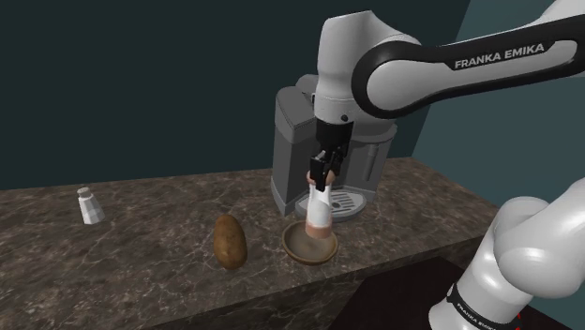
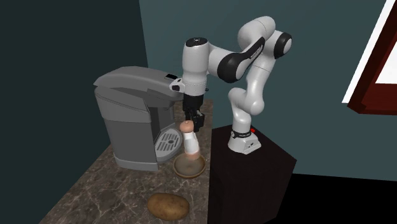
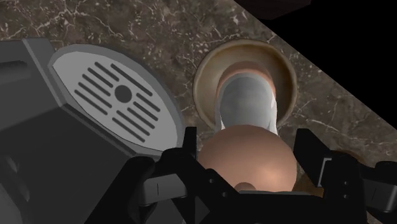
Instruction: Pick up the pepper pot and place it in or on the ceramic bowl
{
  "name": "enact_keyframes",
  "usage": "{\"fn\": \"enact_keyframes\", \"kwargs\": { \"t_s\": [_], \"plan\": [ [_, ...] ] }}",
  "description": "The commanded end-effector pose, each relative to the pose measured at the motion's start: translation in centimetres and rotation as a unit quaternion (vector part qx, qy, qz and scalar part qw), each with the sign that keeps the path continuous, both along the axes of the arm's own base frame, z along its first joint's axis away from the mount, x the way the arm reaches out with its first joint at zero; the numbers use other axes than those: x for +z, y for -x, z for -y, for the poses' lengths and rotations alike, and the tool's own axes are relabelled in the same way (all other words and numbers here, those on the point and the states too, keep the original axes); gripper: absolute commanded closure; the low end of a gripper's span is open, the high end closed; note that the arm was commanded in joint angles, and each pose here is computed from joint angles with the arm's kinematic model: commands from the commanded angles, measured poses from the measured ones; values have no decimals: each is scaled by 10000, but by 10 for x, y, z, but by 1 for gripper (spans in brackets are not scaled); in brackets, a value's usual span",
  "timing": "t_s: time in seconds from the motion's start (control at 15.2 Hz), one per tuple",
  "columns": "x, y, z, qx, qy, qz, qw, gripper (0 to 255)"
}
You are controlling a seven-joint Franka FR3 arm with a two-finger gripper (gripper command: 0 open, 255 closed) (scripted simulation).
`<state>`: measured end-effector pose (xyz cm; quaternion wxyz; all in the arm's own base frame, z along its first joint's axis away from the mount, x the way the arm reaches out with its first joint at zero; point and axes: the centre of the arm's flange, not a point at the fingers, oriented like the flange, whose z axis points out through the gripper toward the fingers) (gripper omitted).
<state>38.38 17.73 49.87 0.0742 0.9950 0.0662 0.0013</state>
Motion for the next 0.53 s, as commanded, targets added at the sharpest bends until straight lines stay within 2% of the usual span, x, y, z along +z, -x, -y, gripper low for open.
{"fn": "enact_keyframes", "kwargs": {
  "t_s": [0.0, 0.46],
  "plan": [
    [-10, 0, 0, 0, -1, 3, 10000, 255],
    [-40, 0, 0, 1, -1, 3, 10000, 255]
  ]
}}
